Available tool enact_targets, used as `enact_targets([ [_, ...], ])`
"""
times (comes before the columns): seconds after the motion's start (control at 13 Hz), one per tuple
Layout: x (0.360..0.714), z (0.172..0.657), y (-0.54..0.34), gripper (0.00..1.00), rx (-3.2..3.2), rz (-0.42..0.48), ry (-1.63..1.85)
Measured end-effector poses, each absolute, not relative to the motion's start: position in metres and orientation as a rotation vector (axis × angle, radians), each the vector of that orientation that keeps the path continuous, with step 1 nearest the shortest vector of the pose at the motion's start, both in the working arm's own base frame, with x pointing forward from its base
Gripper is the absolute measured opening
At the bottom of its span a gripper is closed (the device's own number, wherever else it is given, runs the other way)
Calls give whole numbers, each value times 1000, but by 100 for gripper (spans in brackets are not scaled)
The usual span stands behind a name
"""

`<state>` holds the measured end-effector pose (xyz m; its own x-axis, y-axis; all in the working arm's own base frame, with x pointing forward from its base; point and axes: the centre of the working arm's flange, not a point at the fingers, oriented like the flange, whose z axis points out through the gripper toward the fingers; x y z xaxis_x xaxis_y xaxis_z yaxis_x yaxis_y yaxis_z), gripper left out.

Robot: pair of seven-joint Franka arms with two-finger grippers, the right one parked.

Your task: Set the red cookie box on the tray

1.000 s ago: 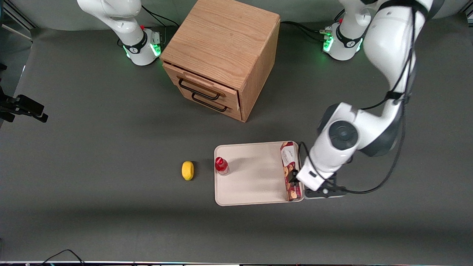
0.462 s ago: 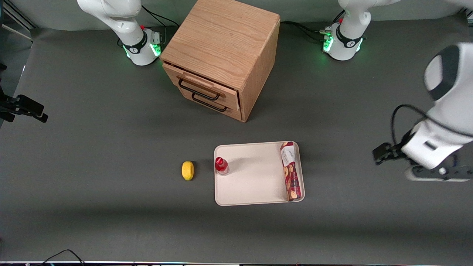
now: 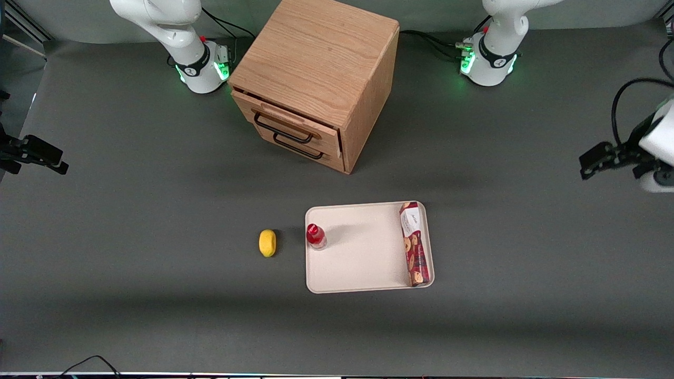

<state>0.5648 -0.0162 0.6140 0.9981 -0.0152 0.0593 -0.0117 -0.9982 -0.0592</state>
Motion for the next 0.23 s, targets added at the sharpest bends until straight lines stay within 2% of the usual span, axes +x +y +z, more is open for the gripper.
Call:
enact_targets([
  [0.23,525,636,-13,100,-3066,-55,37],
])
